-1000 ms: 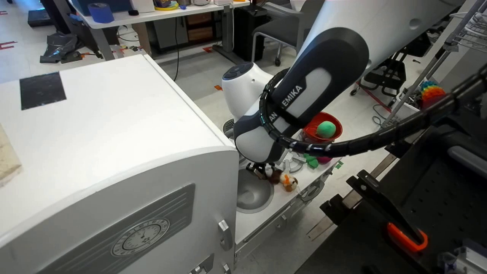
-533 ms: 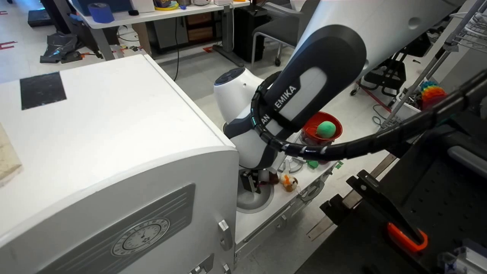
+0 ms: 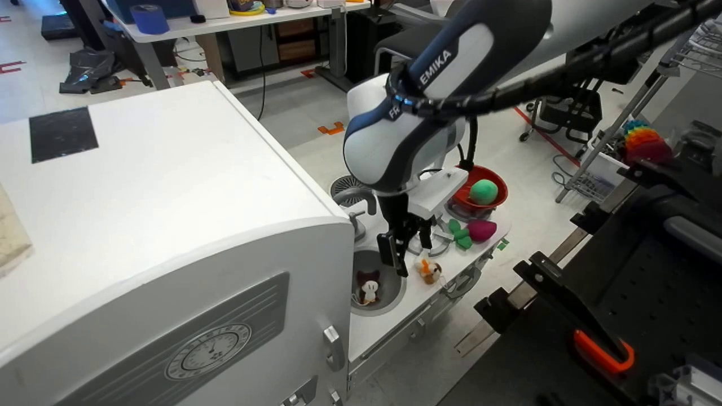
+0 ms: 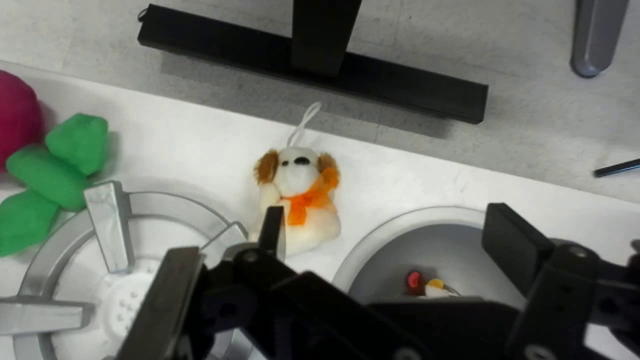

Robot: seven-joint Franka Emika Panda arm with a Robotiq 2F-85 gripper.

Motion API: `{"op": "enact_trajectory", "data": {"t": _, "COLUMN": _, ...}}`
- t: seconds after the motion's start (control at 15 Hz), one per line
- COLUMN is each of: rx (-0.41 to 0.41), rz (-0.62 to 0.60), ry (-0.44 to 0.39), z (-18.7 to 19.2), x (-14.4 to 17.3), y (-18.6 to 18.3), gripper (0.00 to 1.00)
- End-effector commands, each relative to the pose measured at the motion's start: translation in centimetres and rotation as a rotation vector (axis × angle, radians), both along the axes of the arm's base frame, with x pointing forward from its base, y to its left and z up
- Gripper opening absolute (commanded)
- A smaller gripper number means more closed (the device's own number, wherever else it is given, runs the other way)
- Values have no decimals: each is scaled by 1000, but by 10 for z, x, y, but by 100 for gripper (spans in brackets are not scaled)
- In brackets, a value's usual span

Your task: Remove the brown toy from the toy stove and put it in the toy sink

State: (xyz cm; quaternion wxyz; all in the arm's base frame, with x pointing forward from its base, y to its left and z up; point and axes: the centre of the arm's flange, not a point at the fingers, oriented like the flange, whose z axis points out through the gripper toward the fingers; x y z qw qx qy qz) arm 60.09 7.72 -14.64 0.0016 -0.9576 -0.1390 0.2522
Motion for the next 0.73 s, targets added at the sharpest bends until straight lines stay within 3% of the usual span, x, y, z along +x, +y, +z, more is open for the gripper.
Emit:
{"op": "enact_trajectory", "data": {"t": 0.0, "rx": 99, "rz": -49, "ry": 114, "z": 33, "x": -12, "y": -21, "gripper": 100}}
{"op": "enact_trajectory", "data": {"t": 0.13, "rx": 115, "rz": -59, "ry": 125, "z": 55, "x": -28, "y": -35, "gripper": 100}}
{"op": "enact_trajectory", "data": {"t": 0.27, "rx": 107, "rz": -74, "ry": 65, "z": 78, "x": -44, "y": -54, "gripper": 100}}
{"op": "enact_trajectory", "data": {"t": 0.33, "rx": 73, "rz": -64, "ry": 88, "z": 37, "x": -11, "y": -41, "gripper": 100}}
{"op": "enact_trajectory", "data": {"t": 0.67, "rx": 70, "rz": -64, "ry": 92, "z": 38, "x": -14, "y": -42, "gripper": 100}}
